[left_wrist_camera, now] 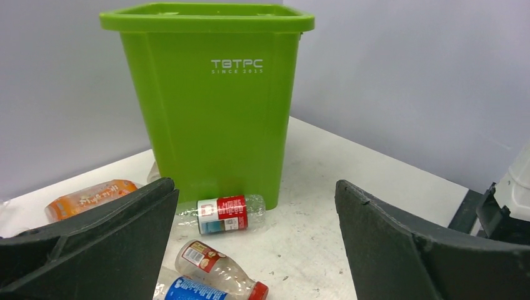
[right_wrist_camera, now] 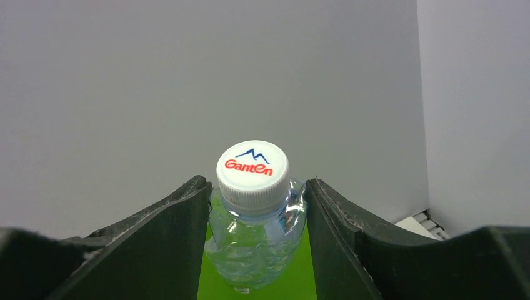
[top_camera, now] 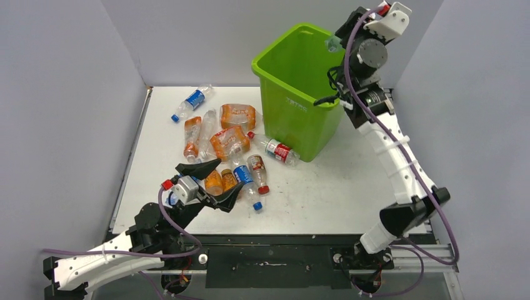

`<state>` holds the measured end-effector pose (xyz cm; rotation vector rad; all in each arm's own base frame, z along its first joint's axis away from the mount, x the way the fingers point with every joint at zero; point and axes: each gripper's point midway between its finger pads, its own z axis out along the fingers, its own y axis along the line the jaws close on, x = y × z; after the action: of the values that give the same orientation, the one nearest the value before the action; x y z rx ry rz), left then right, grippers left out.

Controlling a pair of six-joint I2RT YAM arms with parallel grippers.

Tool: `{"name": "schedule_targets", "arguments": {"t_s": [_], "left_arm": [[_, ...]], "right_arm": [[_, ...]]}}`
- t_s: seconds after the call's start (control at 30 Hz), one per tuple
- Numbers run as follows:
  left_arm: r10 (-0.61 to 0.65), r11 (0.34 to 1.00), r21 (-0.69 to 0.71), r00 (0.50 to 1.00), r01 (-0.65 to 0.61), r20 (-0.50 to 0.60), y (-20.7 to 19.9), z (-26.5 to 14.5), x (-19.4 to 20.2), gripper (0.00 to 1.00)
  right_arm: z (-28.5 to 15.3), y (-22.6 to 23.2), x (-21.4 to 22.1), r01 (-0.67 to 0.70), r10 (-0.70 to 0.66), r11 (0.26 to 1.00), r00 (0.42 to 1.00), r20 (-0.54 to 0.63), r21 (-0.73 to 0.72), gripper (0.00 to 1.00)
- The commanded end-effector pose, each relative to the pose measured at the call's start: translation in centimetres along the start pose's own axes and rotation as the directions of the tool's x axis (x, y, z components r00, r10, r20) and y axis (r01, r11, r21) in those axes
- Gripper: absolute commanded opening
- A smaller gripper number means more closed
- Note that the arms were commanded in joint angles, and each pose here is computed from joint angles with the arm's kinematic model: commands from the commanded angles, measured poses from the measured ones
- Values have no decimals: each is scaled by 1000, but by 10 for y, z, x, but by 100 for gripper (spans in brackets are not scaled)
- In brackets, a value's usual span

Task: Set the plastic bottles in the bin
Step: Place the plastic bottle in the trash bin, then pick up the plastic bottle at the center of the board.

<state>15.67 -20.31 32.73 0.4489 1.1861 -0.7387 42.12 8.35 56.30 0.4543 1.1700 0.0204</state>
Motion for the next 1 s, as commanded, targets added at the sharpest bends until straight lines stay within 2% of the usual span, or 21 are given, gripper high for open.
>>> {"name": "schedule_targets", "arguments": {"t_s": [0.0, 0.03, 0.07, 0.1, 0.13, 0.17, 0.2, 0.37, 0.5, 0.6, 0.7, 0.77, 0.87, 0.97], "left_arm": [[11, 998, -70, 999, -8, 45, 14, -1, -13, 96], [12, 997, -71, 999, -9, 46, 14, -1, -14, 96], [13, 997, -71, 999, -10, 45, 15, -1, -14, 96], [16, 997, -76, 999, -12, 43, 16, -1, -15, 96], [16, 996, -84, 999, -13, 43, 17, -2, -17, 96], [19, 996, -91, 999, -15, 43, 19, -2, -18, 96], [20, 995, -98, 999, -16, 41, 20, -2, -18, 96], [22, 991, -133, 999, -17, 41, 27, -3, -19, 96], [28, 989, -147, 1000, -27, 7, 29, -2, -14, 96], [39, 986, -161, 998, -46, -48, 30, 0, -6, 96], [134, 974, -165, 982, -154, -130, 35, 3, 7, 96], [192, 961, -167, 965, -223, -180, 38, 2, 15, 96], [196, 935, -255, 958, -247, -210, 52, -2, 17, 96], [204, 925, -277, 954, -261, -220, 55, -6, 19, 96]], "right_arm": [[42, 3, 5, -92, 92, 995, 996, -5, 31, 14], [48, 7, 24, -80, 80, 997, 996, -49, 6, 47], [50, 15, 37, -81, 78, 996, 994, -72, -38, 75], [50, 20, 45, -86, 80, 995, 993, -85, -60, 90], [47, 26, 48, -97, 90, 993, 991, -97, -73, 98], [45, 30, 48, -115, 107, 990, 989, -100, -79, 91], [43, 34, 46, -129, 120, 987, 988, -101, -91, 90], [13, 52, 9, -198, 186, 968, 979, -88, -151, 90], [-44, 78, -27, -275, 253, 913, 961, -109, -302, 90], [-97, 85, -21, -326, 265, 845, 944, -198, -425, 90], [-144, 76, 0, -367, 243, 775, 924, -294, -514, 90], [-170, 58, 23, -380, 223, 756, 915, -337, -533, 90], [-209, 35, 62, -394, 155, 721, 893, -422, -570, 90], [-249, 17, 108, -433, 70, 687, 839, -540, -583, 90]]}}
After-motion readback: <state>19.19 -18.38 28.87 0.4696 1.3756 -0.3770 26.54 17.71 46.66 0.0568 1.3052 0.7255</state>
